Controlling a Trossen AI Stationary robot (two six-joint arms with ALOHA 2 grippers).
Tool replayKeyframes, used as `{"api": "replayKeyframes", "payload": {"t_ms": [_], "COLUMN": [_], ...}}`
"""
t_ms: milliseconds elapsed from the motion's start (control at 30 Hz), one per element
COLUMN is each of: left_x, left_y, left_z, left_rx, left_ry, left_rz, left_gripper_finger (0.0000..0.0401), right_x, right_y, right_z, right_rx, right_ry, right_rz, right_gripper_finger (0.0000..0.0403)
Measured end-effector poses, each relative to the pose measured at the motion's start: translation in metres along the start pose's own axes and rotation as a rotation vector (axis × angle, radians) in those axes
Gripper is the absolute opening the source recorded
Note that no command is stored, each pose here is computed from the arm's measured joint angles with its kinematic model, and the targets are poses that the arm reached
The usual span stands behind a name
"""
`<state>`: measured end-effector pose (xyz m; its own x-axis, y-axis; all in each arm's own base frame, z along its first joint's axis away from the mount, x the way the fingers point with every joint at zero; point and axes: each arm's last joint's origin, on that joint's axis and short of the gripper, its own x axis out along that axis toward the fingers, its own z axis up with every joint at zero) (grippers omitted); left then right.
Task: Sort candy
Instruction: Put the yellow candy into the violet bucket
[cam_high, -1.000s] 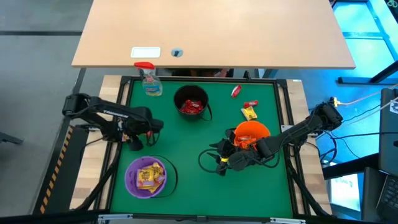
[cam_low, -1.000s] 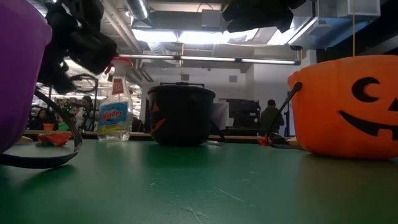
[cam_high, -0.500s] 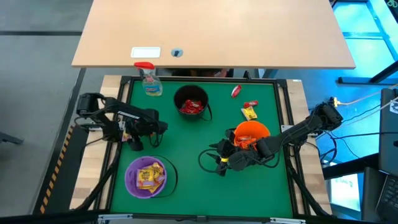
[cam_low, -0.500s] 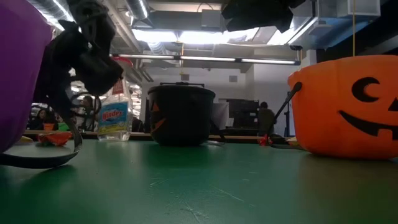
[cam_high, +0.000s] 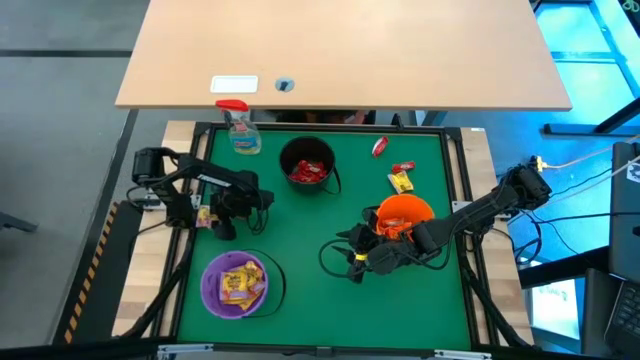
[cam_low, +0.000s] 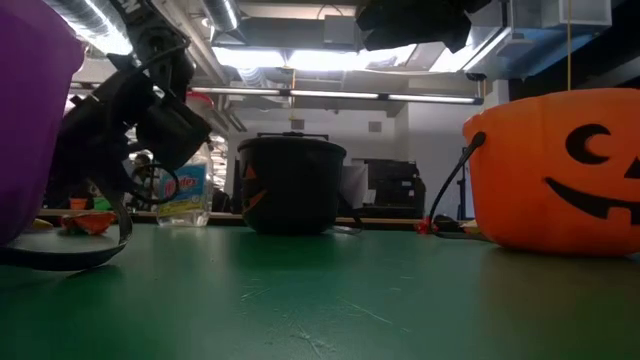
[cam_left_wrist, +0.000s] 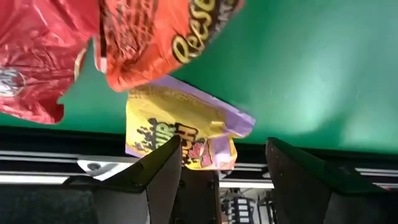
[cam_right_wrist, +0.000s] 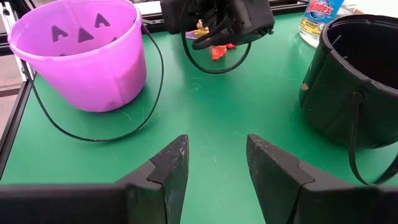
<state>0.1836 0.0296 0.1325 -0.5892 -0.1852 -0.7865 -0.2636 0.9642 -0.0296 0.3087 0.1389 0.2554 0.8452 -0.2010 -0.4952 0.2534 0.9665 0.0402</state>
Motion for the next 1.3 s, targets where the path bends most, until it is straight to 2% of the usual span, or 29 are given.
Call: {"api": "replayKeyframes", "payload": {"t_ms": [300, 400, 833, 900, 1067, 1167, 1300], "left_x": [0.007, 0.007, 0.008, 0.008, 0.002, -0.008, -0.025], "left_y": [0.004, 0.004, 0.003, 0.003, -0.001, -0.004, -0.01], "left_z": [-0.002, -0.002, -0.002, -0.002, -0.003, -0.006, -0.011], "left_rx": [-0.026, -0.027, -0.03, -0.03, -0.015, -0.02, -0.019], "left_ry": [0.023, 0.023, 0.023, 0.023, 0.027, 0.049, 0.012], "left_rz": [-0.017, -0.013, 0.007, 0.007, 0.02, 0.076, 0.121], "left_gripper_finger": [0.022, 0.0203, 0.0025, 0.0007, 0.0, 0.0, 0.0], "right_x": [0.0, 0.0, 0.0, 0.0, 0.0, 0.0, 0.0], "right_y": [0.0, 0.0, 0.0, 0.0, 0.0, 0.0, 0.0], "right_z": [0.0, 0.0, 0.0, 0.0, 0.0, 0.0, 0.0], "right_rx": [0.0, 0.003, 0.008, 0.008, 0.008, 0.008, 0.008], "right_ry": [0.003, 0.003, 0.003, 0.003, 0.003, 0.003, 0.003], "right_rz": [0.007, 0.007, 0.007, 0.007, 0.007, 0.007, 0.007], "right_gripper_finger": [0.0159, 0.0159, 0.0159, 0.0159, 0.0159, 0.0159, 0.0159]}}
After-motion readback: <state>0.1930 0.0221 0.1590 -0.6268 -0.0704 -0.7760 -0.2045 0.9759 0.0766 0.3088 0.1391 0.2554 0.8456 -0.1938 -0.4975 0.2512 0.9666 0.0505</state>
